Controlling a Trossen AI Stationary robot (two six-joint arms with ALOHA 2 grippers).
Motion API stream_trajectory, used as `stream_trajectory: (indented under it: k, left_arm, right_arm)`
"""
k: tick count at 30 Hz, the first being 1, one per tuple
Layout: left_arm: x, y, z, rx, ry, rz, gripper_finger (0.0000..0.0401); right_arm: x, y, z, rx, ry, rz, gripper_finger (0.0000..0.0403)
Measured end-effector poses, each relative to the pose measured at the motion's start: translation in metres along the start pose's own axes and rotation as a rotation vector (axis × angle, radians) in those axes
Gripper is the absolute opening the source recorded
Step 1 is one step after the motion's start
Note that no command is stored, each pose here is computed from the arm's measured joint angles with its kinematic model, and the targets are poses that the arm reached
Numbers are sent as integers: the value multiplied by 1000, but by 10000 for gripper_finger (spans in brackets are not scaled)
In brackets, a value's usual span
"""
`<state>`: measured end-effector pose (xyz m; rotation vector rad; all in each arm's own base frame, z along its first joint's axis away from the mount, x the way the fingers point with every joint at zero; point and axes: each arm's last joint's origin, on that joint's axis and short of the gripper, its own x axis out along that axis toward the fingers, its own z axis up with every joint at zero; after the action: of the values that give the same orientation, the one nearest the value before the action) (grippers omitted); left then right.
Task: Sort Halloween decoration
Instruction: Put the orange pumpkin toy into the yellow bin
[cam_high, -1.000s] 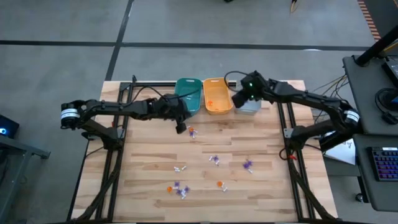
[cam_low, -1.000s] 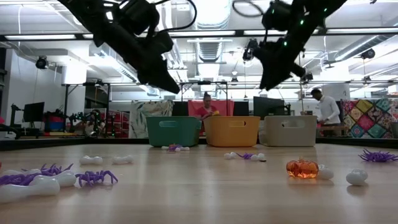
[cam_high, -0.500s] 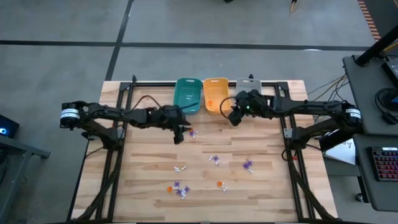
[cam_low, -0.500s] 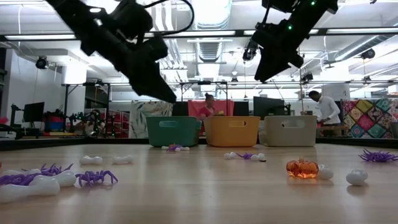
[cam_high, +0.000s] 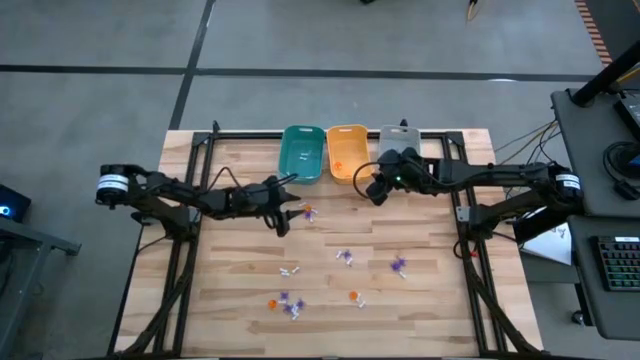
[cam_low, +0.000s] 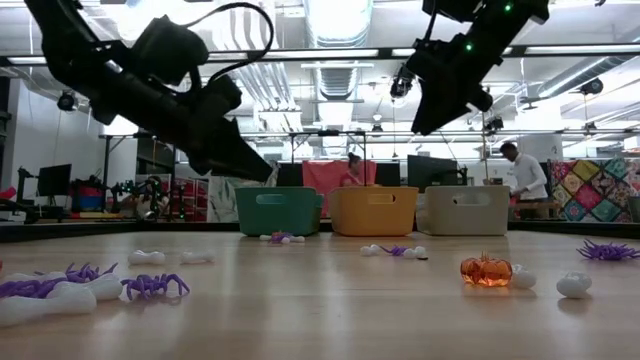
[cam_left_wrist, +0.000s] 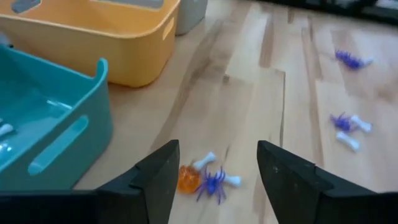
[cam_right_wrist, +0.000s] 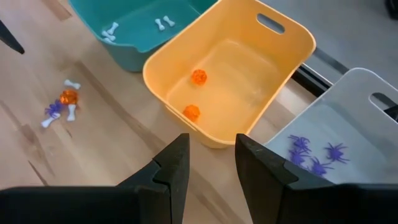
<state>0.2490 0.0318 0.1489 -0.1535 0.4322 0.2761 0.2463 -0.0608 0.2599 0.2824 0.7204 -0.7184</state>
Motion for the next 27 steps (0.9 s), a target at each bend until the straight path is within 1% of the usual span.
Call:
stream_trajectory:
  k: [2,7,11,15,19,27]
  left_arm:
    - [3,0,-1,-14,-19,-3,200]
    - [26,-3,-5,-11,7,-1,200]
    - [46,-4,-15,17,69,23,200]
    - [58,-4,-21,39,98,44,197]
    - [62,-3,-27,48,121,82,185]
    - [61,-2,-26,55,113,88,171]
  right_arm:
    - [0,1,1,6,-13,6,121]
    - [0,1,2,8,-19,8,121]
    - [1,1,1,8,-20,9,121]
    - [2,1,-1,7,-13,7,121]
    - [4,0,-4,12,-6,4,121]
    - [9,0,-11,25,-7,5,121]
